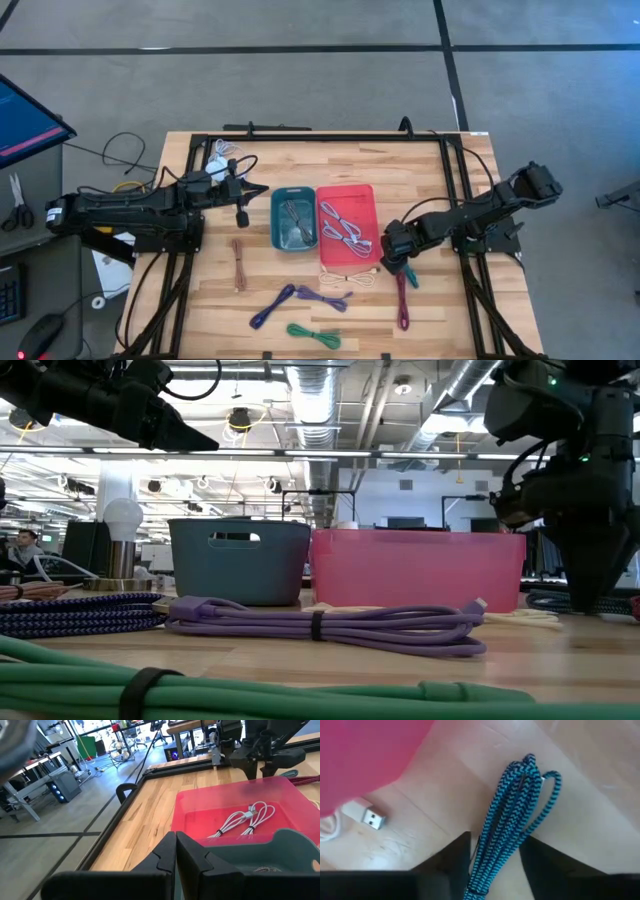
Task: Pick & Place USB Port
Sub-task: Put the patterned blue charger cable into the blue bin
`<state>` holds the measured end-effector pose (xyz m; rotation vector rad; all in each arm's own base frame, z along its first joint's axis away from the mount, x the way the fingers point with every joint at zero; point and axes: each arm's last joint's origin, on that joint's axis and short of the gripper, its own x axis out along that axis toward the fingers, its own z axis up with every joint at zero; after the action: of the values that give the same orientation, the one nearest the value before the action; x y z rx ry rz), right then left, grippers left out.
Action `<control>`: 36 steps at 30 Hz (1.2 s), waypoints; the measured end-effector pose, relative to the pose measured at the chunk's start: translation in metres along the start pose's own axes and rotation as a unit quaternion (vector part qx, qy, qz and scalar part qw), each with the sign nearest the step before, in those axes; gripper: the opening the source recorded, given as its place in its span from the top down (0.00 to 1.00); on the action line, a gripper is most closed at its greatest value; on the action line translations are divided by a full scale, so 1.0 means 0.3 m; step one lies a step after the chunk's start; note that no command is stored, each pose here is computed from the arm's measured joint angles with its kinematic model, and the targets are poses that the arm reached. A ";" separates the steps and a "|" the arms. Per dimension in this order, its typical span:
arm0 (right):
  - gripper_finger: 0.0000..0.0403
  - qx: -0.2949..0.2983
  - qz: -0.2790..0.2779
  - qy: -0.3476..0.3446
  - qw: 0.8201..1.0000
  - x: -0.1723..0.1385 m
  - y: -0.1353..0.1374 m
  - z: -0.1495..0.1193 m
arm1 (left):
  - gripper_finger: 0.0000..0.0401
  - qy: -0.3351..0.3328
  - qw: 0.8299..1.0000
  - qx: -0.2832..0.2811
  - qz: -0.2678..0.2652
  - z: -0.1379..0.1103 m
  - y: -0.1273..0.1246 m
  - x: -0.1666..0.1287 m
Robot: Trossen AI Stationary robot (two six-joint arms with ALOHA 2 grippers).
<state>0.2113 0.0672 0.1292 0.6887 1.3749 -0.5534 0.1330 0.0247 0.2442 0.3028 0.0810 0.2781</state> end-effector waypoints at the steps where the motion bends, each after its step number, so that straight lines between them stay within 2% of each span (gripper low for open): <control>1: 0.65 0.000 0.000 -0.001 1.000 -0.002 -0.002 -0.001 | 0.97 0.000 1.000 0.000 0.000 0.000 0.000 0.000; 6: 0.90 -0.011 0.002 -0.009 1.000 -0.026 -0.012 -0.004 | 0.97 -0.001 1.000 0.000 0.000 0.000 0.000 0.000; 8: 0.96 -0.014 0.012 -0.020 1.000 -0.038 -0.010 -0.002 | 0.97 -0.001 1.000 0.000 0.000 0.001 0.000 0.000; 14: 0.98 -0.030 0.021 -0.071 0.997 -0.095 -0.018 0.003 | 0.97 -0.002 1.000 0.000 0.000 0.001 0.000 0.000; 21: 0.99 -0.064 0.059 -0.152 0.985 -0.228 -0.001 0.038 | 0.97 -0.003 1.000 0.000 0.001 0.002 0.001 0.000; 27: 0.99 -0.087 0.041 -0.195 0.976 -0.355 0.009 0.070 | 0.97 -0.004 1.000 0.000 0.001 0.002 0.001 0.000; 31: 0.99 -0.115 0.045 -0.243 0.962 -0.436 0.040 0.115 | 0.97 -0.004 1.000 -0.001 0.001 0.003 0.001 0.000; 36: 0.99 -0.172 0.066 -0.296 0.937 -0.479 0.089 0.188 | 0.97 -0.005 1.000 -0.001 0.002 0.003 0.001 0.000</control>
<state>0.2510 0.0391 0.2781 0.2860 0.8193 -0.3568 0.1331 0.0247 0.2453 0.3029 0.0700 0.2796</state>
